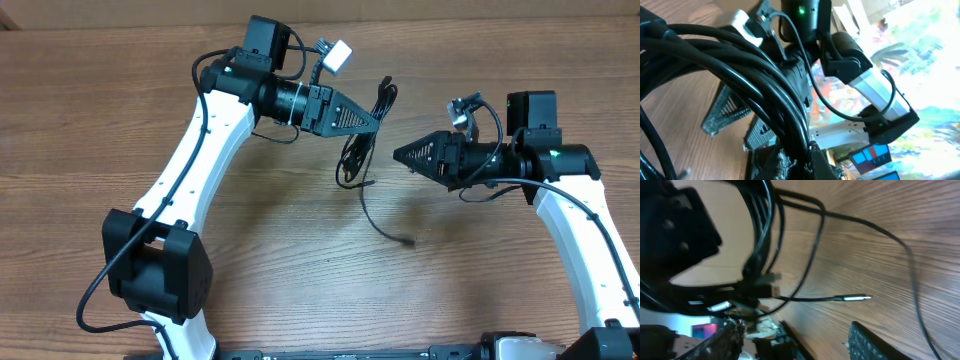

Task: Untangle cables

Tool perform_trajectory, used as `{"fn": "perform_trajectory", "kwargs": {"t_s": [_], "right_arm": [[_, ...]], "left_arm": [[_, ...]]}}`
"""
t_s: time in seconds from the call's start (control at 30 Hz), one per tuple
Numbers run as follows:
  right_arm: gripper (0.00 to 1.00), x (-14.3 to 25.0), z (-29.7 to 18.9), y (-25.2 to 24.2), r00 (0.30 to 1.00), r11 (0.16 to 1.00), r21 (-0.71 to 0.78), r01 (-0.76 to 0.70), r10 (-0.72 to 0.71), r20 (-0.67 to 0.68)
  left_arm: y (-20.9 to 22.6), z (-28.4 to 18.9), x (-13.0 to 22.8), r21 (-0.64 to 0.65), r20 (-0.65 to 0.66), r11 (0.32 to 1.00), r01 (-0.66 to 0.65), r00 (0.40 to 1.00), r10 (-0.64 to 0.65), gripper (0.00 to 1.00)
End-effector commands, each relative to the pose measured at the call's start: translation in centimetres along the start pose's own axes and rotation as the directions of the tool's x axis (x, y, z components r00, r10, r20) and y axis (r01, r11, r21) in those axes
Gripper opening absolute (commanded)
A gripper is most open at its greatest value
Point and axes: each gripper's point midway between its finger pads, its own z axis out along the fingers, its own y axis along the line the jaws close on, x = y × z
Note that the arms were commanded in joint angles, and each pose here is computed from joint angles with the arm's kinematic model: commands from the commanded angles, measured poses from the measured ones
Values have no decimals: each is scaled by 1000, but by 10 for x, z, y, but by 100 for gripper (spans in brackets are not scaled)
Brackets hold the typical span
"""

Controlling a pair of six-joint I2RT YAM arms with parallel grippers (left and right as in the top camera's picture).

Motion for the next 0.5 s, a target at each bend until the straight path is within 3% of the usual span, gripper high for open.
{"fn": "perform_trajectory", "kwargs": {"t_s": [0.0,0.47], "right_arm": [[62,-2,-1,11,999,998,-52,-43,43,-2],[38,-11,2,16,980,978,-66,-198,199,10]], "left_arm": [[-21,6,1,77,-14,996,-52,998,53,4],[-32,42,14,129,-89,988,-91,991,103,4]]}}
